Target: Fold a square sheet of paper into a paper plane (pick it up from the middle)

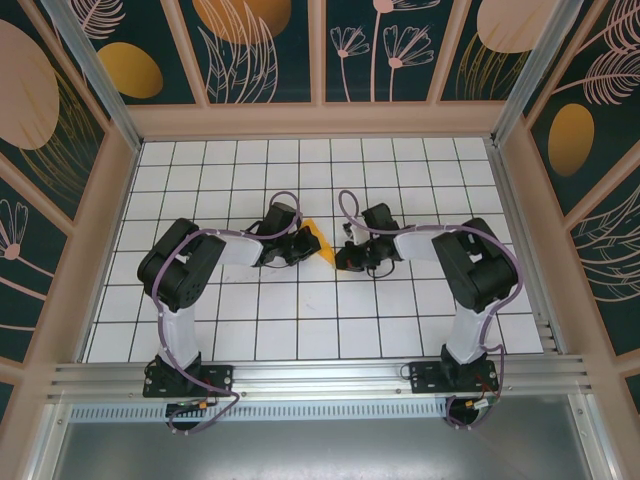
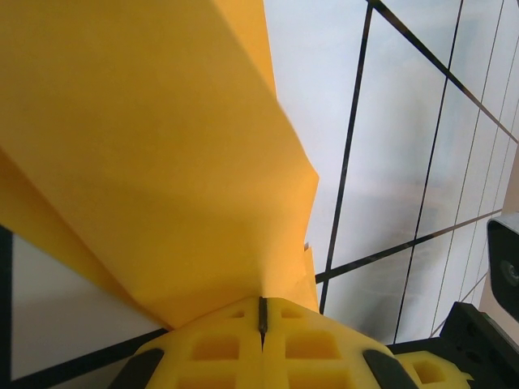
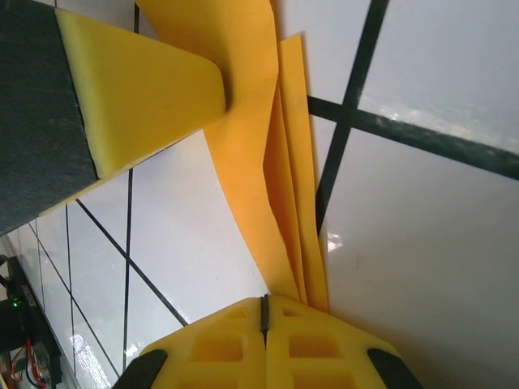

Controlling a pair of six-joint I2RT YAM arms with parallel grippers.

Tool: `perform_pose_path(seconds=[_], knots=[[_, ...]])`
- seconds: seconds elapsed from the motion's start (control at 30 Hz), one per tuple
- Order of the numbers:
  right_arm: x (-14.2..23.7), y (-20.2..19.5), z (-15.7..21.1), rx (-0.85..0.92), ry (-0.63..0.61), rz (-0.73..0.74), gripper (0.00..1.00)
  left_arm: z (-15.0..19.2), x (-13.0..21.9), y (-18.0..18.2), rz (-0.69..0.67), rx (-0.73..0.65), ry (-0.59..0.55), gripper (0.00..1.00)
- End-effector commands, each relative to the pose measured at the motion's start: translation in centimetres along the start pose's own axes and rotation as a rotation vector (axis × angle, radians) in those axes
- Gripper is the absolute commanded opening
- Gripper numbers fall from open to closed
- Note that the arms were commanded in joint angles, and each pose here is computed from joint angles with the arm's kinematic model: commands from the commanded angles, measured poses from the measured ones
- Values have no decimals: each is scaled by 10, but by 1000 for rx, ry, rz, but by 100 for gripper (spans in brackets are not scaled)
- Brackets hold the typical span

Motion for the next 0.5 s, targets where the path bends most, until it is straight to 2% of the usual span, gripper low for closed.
perform_pose_path(seconds=[0.0,0.1,0.33,0.47], knots=[[4,-22,41,-151,123,97,0,8,-10,61,-280,52,-27,0],[13,-12,33,-118,86,84,0,7,-11,59,-274,51,-27,0],[24,18,-14,-30,-46,-4,0,7,-10,58,-268,48,-29,0],[14,23,-28,-12,-44,-30,0,7,-10,56,-256,42,-21,0]])
Point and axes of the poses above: each hand's point on the last joint's axis, 136 mm out from that joint toward the fingers, its own x axis back along the fingers, its own y axis along the line the jaws close on, z = x × y, the point moved 9 cm from there along x, back along the fingers, and after that the axes turned 5 degrees about x, right-handed, at the moved point
